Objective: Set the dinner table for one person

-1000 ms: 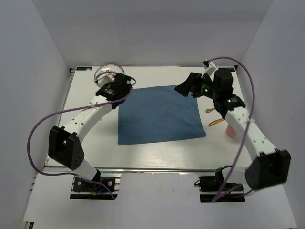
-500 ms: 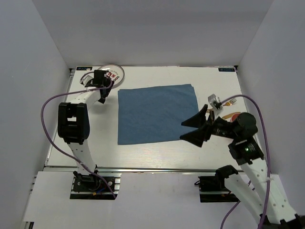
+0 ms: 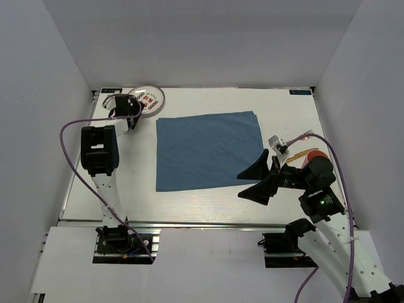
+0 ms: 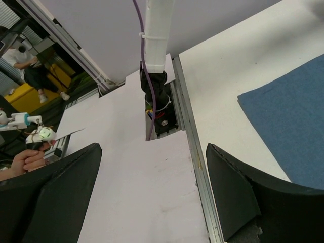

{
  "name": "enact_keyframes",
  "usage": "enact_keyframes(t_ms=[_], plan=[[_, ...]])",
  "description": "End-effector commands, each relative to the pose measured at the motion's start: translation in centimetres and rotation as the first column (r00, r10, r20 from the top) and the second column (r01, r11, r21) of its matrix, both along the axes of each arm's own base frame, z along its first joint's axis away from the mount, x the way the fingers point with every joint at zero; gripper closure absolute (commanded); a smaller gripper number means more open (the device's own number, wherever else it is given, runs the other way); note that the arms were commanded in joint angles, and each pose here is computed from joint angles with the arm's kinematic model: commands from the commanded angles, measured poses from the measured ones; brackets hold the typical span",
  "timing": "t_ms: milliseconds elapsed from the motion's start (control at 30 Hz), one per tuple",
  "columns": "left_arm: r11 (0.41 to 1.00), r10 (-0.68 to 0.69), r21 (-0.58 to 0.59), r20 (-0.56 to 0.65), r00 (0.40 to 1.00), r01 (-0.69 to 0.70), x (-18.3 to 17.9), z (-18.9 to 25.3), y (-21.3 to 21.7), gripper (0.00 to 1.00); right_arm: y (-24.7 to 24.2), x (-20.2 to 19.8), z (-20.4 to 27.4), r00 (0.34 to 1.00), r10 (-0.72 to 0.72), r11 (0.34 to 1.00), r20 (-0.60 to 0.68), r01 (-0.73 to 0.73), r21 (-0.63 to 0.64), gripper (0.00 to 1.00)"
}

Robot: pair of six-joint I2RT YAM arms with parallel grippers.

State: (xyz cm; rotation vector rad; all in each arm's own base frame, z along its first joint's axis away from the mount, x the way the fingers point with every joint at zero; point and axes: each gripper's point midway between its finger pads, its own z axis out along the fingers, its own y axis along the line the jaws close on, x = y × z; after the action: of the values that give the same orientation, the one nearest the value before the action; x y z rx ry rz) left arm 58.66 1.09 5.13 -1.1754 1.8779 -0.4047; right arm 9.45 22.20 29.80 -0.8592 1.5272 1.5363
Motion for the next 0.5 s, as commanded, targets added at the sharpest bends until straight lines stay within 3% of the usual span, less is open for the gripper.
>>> enact_keyframes(t_ms=[0, 67, 167, 200, 267, 400, 467], plan=[[0.999, -0.046, -0.014, 0.003, 0.999, 0.046, 1.4, -1.2, -0.2, 0.1, 0.0, -0.7, 1.4, 0.997, 0.028, 0.999, 0.077, -0.03, 0.021, 0.11], [0.999, -0.039, -0.016, 0.001, 0.999, 0.039, 2.7, -0.8, 0.4, 0.13, 0.1, -0.4, 1.4, 0.996, 0.017, 1.0, 0.082, -0.018, 0.016, 0.11], [0.999, -0.039, -0.033, -0.058, 0.998, 0.037, 2.9, -2.8, 0.3, 0.4, 0.3, 0.3, 1.3, 0.997, -0.003, 1.0, 0.073, 0.002, 0.013, 0.11], [0.998, -0.043, -0.043, -0.063, 0.997, 0.041, 2.8, -3.3, 0.1, 0.7, 0.4, 0.4, 1.5, 0.997, -0.003, 1.0, 0.076, 0.002, 0.012, 0.11], [0.997, -0.011, -0.076, -0.087, 0.996, 0.005, 2.2, -3.6, 0.5, 1.0, 0.5, 0.9, 1.4, 0.997, -0.018, 1.0, 0.068, 0.018, 0.003, 0.11], [0.994, 0.026, -0.109, -0.043, 0.999, -0.03, 1.0, -0.2, 1.0, 1.0, 0.6, 1.9, 1.0, 0.997, -0.067, 0.998, 0.041, 0.067, -0.017, 0.11], [0.993, 0.044, -0.115, 0.028, 0.999, -0.04, -0.2, 4.5, 1.0, 1.0, 0.7, 2.0, 1.0, 0.997, -0.071, 0.997, 0.039, 0.072, -0.017, 0.11]])
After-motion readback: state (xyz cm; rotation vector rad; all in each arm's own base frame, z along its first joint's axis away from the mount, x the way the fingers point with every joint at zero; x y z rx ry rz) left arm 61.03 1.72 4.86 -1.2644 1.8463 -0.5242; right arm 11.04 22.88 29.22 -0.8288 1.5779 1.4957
